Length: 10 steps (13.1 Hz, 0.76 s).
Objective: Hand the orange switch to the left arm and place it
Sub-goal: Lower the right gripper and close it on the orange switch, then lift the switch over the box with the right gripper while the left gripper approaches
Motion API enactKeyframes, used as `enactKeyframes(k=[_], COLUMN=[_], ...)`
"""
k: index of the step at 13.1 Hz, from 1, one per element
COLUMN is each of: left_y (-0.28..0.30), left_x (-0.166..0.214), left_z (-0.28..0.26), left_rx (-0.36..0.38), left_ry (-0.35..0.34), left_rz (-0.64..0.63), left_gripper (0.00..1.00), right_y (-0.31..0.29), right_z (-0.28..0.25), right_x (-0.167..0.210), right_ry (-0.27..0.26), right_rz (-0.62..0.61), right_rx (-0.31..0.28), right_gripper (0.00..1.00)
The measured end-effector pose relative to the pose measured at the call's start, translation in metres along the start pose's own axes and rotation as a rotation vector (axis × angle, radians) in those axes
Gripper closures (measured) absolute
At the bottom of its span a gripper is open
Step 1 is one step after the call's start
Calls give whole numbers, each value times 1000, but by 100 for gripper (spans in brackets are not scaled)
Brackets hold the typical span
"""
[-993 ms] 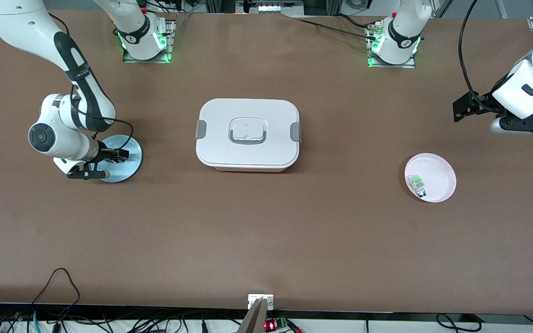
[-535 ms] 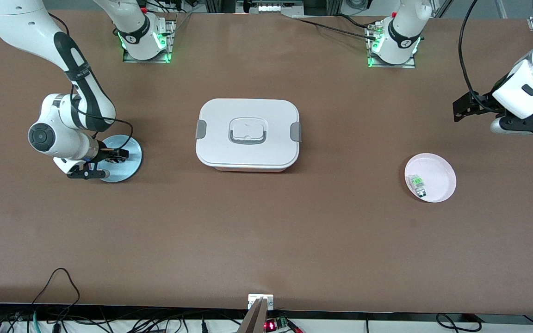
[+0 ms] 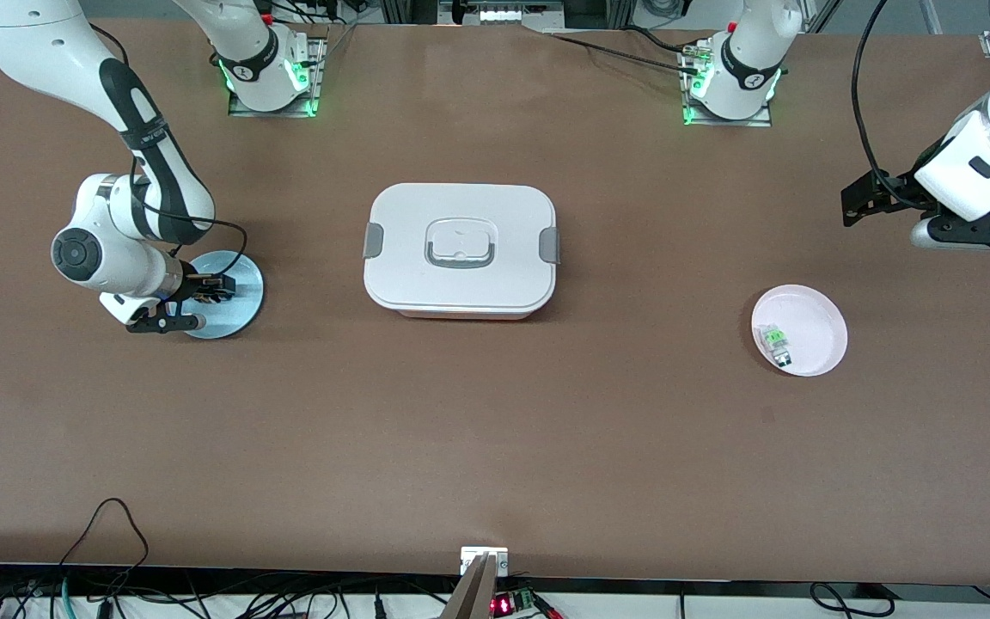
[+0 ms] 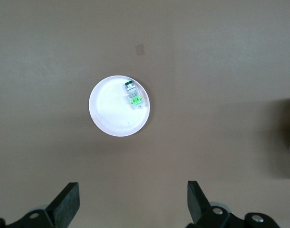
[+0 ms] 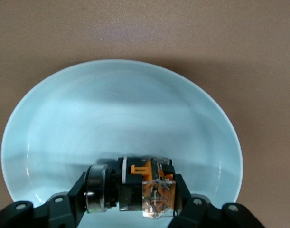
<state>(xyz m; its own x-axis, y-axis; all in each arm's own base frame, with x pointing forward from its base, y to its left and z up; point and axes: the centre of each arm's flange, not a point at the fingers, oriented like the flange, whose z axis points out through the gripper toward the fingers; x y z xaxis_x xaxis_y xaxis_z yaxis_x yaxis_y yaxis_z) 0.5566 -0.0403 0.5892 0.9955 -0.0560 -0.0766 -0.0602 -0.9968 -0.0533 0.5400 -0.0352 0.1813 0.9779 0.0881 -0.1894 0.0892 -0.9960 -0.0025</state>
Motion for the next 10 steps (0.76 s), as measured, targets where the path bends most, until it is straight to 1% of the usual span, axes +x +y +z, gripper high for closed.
enactKeyframes(k=[2,5,7,10], left_y=[0,0,0,0], left_x=[0,0,0,0], left_z=[0,0,0,0], left_rx=[0,0,0,0], left_ry=[0,0,0,0], left_rz=[0,0,0,0], left_gripper=[0,0,0,0], right_y=[-2,-13,-24,-36], right_z=[-6,-28,-56,-120], right_x=[1,3,5,14], right_ry=[11,44,34,19], right_rz=[-38,-65,-85,-107], right_rx=[-1,-3,0,-1], right_gripper=[28,28,28,28])
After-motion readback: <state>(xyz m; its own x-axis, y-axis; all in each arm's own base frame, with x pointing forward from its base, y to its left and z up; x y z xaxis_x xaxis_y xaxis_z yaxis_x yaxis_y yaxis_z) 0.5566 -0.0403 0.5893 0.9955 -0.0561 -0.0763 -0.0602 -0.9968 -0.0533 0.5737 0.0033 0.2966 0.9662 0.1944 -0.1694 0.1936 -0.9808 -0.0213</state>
